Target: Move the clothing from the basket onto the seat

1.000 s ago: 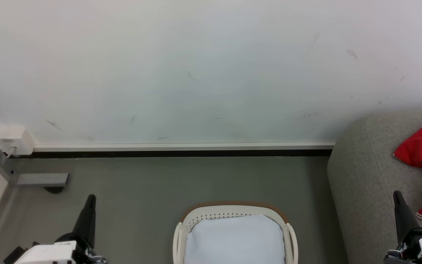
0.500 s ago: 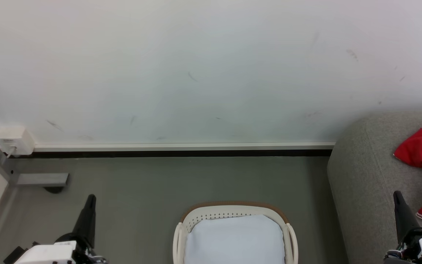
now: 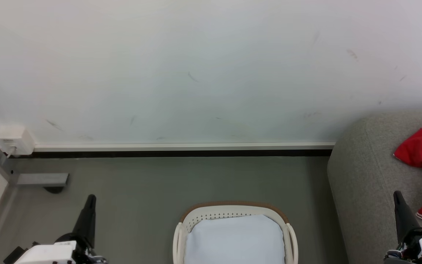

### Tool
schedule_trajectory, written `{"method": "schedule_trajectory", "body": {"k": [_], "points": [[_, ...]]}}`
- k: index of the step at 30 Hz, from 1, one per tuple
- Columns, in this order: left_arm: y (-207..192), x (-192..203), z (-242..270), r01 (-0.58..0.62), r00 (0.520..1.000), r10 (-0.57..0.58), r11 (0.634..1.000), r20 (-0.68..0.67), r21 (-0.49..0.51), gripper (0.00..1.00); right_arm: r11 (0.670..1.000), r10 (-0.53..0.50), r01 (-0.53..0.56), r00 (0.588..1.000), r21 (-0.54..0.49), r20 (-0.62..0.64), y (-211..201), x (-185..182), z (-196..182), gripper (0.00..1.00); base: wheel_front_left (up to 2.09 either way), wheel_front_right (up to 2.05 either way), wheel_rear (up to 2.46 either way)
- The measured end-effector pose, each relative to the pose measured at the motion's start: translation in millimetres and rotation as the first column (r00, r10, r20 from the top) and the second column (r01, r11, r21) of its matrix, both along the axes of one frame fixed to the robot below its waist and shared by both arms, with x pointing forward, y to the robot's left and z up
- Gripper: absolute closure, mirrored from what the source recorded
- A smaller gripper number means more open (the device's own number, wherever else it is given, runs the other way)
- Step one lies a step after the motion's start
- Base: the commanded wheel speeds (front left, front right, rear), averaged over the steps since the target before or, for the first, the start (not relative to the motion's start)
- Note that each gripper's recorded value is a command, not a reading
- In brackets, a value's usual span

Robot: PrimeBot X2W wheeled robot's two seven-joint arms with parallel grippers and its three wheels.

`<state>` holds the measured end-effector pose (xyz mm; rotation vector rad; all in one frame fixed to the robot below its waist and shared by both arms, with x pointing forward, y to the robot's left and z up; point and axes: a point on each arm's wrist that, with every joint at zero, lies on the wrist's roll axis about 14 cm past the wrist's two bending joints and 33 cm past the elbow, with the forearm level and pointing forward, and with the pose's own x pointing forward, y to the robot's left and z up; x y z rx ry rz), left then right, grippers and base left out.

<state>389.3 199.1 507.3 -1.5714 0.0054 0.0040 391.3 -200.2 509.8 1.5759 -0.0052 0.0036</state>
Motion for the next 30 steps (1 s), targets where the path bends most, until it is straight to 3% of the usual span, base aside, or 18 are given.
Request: {"method": "schedule_trajectory", "body": {"k": [30], "points": [[0.0,0.0,0.0,0.0,1.0,0.0,1.0,0.0,0.0,1.0,1.0,0.001,-0.001,1.0,0.001,0.0,0.1,0.0,0.0,1.0,0.0,0.0,0.0]]}}
